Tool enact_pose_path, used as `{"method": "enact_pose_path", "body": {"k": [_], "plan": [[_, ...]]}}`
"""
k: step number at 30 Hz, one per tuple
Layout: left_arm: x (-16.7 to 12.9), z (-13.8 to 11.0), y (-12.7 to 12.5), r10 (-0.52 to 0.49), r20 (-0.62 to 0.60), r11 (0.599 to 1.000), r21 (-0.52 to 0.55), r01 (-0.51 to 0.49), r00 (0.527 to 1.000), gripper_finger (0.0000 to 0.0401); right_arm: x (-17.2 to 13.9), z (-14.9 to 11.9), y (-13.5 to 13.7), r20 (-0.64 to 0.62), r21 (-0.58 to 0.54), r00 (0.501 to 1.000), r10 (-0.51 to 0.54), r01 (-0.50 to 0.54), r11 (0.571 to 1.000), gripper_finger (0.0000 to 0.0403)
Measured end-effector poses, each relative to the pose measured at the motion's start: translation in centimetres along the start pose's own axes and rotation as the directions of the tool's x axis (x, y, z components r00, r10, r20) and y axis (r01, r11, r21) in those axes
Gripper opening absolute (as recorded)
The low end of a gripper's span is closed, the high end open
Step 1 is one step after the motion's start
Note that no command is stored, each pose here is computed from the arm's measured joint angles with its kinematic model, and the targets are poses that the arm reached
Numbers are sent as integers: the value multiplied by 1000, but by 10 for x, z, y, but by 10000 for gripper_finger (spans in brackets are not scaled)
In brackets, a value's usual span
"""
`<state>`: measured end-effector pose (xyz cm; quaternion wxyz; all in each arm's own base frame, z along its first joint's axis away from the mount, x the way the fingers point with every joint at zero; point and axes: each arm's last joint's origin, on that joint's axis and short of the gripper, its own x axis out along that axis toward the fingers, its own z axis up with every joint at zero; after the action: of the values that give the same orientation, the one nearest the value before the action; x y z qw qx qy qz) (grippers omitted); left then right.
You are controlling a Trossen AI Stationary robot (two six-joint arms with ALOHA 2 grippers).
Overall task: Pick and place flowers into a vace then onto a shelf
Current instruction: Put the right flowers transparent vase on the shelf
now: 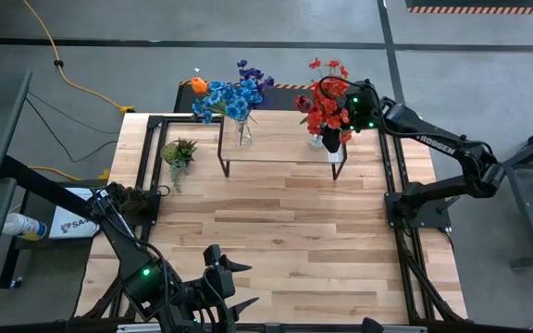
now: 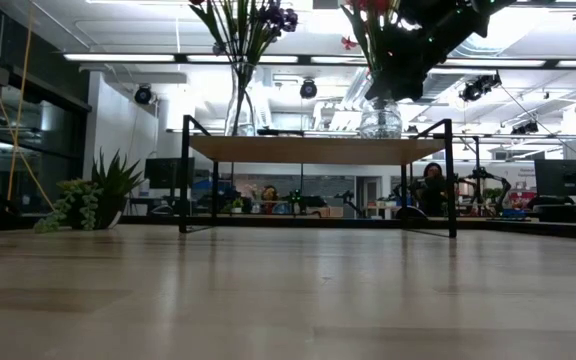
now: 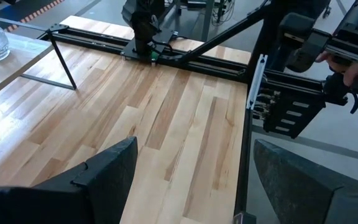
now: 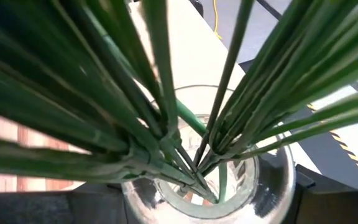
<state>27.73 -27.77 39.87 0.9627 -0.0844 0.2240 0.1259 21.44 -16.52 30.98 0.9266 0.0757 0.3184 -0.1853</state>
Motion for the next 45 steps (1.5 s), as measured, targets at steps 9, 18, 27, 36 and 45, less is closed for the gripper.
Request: {"method": "enact_pose_path", "body": {"k": [9,18,27,36,45], "plan": [[0,0,0,1,1,1000,0,-1,1000,353,0,0,-1,-3,-5,1000,-26,26,1000,217],[0,0,0,1,1,1000,0,-1,1000,353,0,0,0,-1,-8,1000,-17,17,1000,222],[0,0,0,1,1,1000,0,-1,1000,353,0,0,0,2,-8,1000,4,-4,1000,228],[0,0,0,1,1,1000,0,-1,1000,353,1,-1,0,-3,-7,1000,7,-7,1000,268],[0,0,0,1,0,1000,0,-1,1000,353,-6,9,0,17,-12,1000,0,0,1000,277]]}}
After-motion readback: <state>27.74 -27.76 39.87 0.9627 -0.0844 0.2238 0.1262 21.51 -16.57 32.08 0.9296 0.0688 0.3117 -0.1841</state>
